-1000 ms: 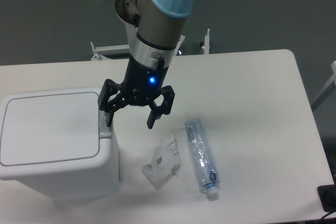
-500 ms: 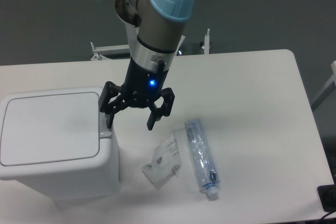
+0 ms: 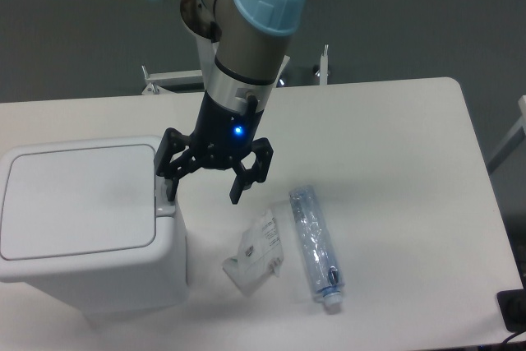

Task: Open the trash can
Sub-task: 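Press the gripper finger down on the trash can lid's button, then hold the gripper in place as the lid springs open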

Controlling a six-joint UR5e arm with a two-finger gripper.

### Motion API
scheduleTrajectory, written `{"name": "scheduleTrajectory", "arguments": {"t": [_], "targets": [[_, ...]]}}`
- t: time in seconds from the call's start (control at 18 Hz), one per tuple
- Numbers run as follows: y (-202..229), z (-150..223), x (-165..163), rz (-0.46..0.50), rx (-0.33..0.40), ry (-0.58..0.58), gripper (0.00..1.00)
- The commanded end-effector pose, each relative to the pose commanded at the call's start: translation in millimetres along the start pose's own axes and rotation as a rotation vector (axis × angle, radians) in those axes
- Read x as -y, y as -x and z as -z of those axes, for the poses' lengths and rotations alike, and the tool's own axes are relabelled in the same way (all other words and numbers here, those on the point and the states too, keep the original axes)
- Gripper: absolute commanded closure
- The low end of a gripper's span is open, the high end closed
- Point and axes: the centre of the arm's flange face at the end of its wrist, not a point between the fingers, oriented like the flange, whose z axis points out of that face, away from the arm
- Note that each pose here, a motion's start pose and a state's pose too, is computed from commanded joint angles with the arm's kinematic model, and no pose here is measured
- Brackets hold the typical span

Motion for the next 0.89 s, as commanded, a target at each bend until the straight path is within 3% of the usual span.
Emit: {"name": "scheduleTrajectory", "arguments": {"t": [0.89], "targets": [[-1.9,-6.9,-3.6,-0.011,-0.001,-0.019,0.0]]}}
